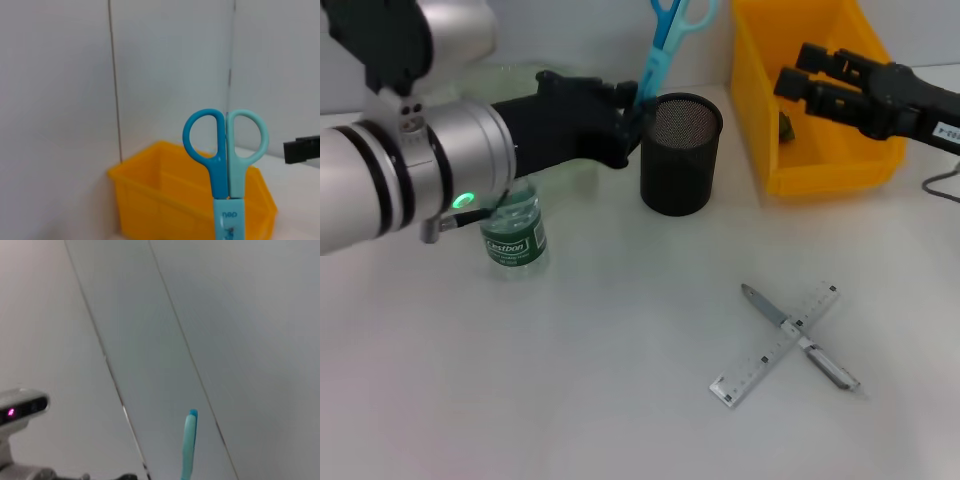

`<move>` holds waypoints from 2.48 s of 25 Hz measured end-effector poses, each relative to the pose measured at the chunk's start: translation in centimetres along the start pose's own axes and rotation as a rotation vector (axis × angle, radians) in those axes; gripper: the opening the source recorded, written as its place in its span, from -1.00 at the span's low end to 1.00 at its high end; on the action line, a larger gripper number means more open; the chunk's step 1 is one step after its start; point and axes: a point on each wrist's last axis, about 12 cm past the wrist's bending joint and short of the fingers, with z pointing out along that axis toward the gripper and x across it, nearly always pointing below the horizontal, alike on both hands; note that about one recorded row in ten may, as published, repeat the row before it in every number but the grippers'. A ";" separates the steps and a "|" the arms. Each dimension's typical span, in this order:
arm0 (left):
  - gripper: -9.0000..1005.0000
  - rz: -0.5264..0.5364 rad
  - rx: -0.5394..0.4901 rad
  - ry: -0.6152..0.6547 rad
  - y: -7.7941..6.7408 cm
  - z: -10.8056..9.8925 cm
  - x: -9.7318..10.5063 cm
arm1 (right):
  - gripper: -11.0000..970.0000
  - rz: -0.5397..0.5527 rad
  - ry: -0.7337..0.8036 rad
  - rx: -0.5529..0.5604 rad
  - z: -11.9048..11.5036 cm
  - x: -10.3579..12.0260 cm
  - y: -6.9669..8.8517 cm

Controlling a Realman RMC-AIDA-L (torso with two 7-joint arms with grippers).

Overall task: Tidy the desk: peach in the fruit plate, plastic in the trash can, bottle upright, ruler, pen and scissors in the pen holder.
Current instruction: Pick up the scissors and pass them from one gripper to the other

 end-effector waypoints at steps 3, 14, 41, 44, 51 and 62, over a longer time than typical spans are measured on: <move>-0.57 0.019 -0.028 -0.025 -0.5 0.5 0.1 | 0.66 0.007 -0.055 -0.004 0.5 0.6 0.1; -0.57 0.015 -0.102 -0.067 -0.7 1.9 0.9 | 0.66 -0.022 -0.092 -0.006 4.2 2.0 -0.1; -0.57 -0.011 -0.124 -0.075 -0.8 3.0 1.6 | 0.66 -0.020 -0.070 0.038 8.8 2.4 -0.5; -0.57 -0.011 -0.125 -0.075 -0.8 3.0 1.6 | 0.66 -0.017 -0.068 0.037 9.0 2.4 -0.5; -0.57 -0.006 -0.125 -0.074 -0.9 3.0 1.7 | 0.59 -0.018 -0.062 0.029 9.4 2.3 -0.5; -0.57 -0.005 -0.126 -0.067 -0.9 3.1 2.0 | 0.48 -0.021 -0.039 0.029 10.0 2.4 -0.5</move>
